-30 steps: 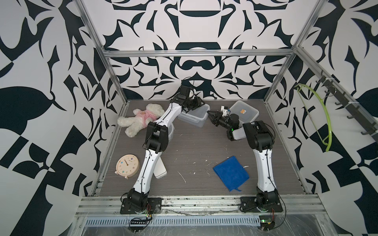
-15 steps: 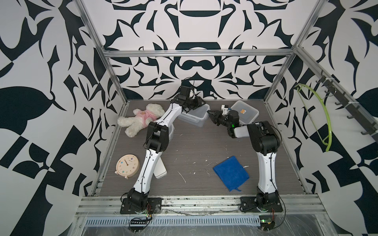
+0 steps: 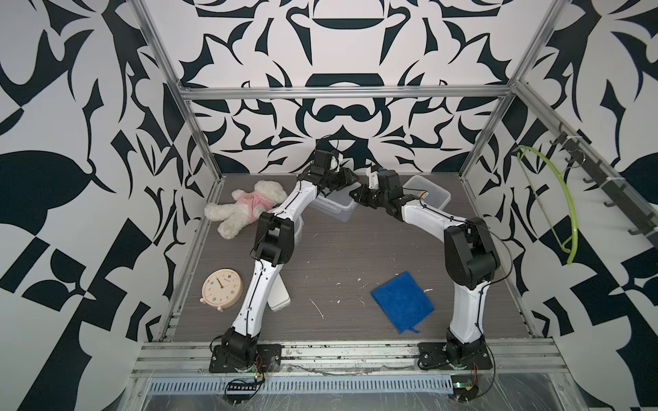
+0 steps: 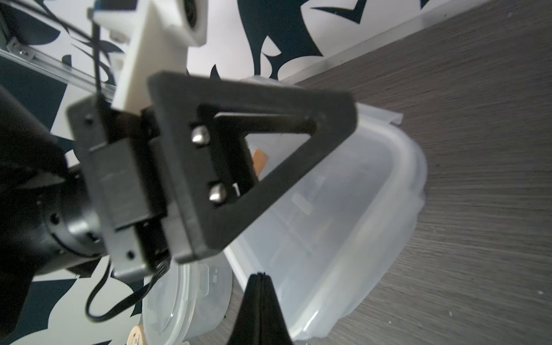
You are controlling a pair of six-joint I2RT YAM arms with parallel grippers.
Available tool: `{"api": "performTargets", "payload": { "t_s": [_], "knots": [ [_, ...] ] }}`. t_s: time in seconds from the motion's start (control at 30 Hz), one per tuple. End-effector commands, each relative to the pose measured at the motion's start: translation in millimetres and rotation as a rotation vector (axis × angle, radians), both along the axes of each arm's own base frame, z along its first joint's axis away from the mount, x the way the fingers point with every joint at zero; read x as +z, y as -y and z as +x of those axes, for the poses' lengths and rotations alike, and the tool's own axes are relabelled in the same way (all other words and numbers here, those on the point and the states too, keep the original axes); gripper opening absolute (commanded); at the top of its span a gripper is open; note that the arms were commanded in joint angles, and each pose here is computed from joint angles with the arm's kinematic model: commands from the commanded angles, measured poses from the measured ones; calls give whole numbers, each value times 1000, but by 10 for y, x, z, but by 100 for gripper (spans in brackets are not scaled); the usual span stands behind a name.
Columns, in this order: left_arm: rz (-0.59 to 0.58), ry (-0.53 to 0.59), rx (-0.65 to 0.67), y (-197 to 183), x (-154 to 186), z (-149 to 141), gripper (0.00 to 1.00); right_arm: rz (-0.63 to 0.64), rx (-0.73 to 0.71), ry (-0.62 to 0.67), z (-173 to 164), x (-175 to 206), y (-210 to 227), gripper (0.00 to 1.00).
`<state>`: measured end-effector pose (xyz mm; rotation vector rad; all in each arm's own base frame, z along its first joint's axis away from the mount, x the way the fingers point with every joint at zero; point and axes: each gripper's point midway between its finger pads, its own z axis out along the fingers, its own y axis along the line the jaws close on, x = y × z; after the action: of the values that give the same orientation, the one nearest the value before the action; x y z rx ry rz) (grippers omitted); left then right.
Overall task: Wipe the insides of the lunch boxes
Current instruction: Open the fastener of the lunch box.
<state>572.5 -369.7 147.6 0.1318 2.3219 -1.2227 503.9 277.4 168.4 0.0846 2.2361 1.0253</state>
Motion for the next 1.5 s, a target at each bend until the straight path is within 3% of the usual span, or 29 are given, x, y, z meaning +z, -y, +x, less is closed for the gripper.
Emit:
{"api": "performTargets", "payload": {
  "t_s": [0.0, 0.1, 0.17, 0.3, 0.4, 0.6, 0.77, 0.9, 1.23, 1.47],
  "knots": [
    [224, -416, 28, -284, -1320, -528, 48, -38, -1, 28, -16, 29, 149, 17],
    [202, -315, 18, -258, -755, -446, 48, -14, 1, 41, -38, 1, 198, 47],
    [198, -222, 34, -319, -317, -374, 51, 0, 5, 55, -60, -9, 215, 56],
    [216, -61, 109, -637, 400, -240, 57, 38, 25, 95, -76, -7, 212, 65],
    [287, 8, 176, -957, 577, -144, 60, 89, 29, 110, -35, 0, 244, 66],
    [347, -45, 300, -1743, 384, 127, 62, 179, 23, 93, 73, -68, 394, 66],
    [293, -89, 360, -2186, 204, 342, 63, 201, 40, 82, 119, -130, 428, 66],
    [233, -122, 308, -2044, 33, 356, 63, 241, 58, 77, 155, -146, 389, 66],
    [205, -202, 192, -1477, -438, 140, 64, 508, 100, 94, 240, -75, 260, 66],
    [192, -251, 163, -1323, -647, 29, 62, 530, 99, 104, 275, -109, 253, 64]
  ]
}}
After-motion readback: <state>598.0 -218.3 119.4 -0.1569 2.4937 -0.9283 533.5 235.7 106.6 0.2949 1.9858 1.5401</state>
